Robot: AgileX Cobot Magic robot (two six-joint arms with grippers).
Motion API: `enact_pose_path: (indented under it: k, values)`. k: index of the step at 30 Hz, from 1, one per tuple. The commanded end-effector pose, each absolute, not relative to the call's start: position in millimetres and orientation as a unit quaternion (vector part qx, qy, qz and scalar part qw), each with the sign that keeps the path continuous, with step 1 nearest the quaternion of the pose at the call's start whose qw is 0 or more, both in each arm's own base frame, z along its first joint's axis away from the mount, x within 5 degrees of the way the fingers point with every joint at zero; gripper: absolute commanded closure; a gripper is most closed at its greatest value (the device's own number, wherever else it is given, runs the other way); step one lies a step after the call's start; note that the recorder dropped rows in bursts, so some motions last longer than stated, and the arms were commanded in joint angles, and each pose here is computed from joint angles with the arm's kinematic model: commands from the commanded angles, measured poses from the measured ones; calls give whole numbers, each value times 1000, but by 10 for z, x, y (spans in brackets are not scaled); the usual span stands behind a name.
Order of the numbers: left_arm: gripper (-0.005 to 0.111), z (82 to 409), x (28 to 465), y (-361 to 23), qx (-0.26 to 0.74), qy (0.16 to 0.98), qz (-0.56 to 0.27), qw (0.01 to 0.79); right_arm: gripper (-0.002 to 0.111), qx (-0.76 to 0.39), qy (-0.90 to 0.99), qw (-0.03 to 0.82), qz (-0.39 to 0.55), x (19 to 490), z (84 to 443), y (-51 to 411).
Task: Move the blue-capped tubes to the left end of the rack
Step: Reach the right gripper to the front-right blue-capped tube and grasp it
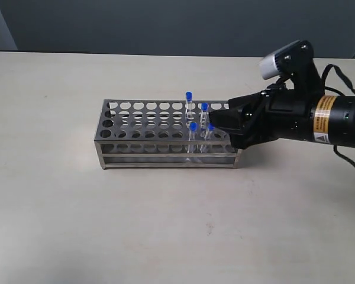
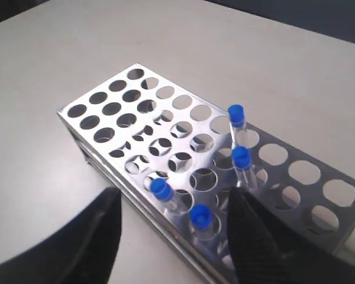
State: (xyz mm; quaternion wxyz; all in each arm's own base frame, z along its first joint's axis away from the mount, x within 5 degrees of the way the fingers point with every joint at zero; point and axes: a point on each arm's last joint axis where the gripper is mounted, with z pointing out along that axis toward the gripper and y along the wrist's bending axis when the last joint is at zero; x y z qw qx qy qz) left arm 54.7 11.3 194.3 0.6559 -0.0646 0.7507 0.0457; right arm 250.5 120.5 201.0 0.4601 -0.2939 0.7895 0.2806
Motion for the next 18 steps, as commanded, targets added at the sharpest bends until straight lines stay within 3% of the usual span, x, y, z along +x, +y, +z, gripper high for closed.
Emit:
enact_pose_path:
  k: [1, 8, 18]
  values:
    - [106, 1939, 548, 106, -61, 749, 41, 658, 56, -288, 793, 460, 277, 2606, 1802, 1217]
    - [106, 1939, 548, 106, -61, 749, 41, 658, 56, -284, 785, 457, 308, 2654, 1632, 1273]
    - [106, 1939, 548, 106, -62, 749, 40, 658, 56, -281, 780, 483, 282, 2741, 1516, 1254]
